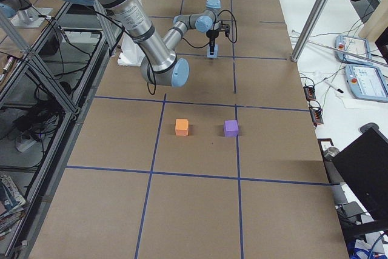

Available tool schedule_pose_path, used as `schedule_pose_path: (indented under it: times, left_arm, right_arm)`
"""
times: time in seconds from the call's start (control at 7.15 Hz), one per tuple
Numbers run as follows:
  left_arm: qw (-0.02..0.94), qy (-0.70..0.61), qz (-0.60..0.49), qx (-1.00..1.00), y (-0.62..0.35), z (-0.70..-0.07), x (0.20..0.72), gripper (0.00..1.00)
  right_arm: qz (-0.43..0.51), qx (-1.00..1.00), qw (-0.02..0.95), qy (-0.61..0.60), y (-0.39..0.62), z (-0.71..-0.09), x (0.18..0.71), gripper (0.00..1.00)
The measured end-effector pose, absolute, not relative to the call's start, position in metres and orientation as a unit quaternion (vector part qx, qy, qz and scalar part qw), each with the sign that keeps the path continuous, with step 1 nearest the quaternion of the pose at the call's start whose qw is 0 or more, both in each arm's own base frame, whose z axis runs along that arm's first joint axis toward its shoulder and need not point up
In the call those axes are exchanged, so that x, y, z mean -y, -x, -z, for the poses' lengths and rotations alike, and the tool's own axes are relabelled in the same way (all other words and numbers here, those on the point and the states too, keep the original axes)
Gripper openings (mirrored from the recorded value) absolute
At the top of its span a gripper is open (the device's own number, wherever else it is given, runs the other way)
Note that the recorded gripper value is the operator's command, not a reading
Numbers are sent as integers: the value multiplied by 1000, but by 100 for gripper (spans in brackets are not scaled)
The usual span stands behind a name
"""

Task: Place blue block between orange and purple blocks
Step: 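Carry the light blue cube with the right gripper toward the purple cube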

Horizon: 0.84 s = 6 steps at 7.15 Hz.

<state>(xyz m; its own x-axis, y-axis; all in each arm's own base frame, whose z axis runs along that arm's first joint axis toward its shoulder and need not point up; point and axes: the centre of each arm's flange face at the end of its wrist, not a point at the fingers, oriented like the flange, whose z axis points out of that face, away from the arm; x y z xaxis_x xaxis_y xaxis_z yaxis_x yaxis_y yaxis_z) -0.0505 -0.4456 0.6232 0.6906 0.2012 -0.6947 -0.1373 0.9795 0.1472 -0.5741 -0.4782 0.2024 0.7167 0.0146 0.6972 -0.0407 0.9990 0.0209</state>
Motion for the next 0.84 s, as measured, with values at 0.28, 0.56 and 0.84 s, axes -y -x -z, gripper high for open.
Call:
schedule_pose_path:
  times: [0.28, 0.56, 0.84]
  left_arm:
    - [918, -42, -92, -383, 50, -623, 446, 100]
    - [918, -42, -93, -383, 50, -624, 445, 100]
    - [918, -41, -92, -383, 51, -624, 443, 100]
  right_arm:
    - [25, 374, 926, -34, 459, -278, 511, 22]
    - [73, 352, 932, -40, 329, -389, 527, 23]
    - [71, 350, 933, -36, 246, -485, 507, 25]
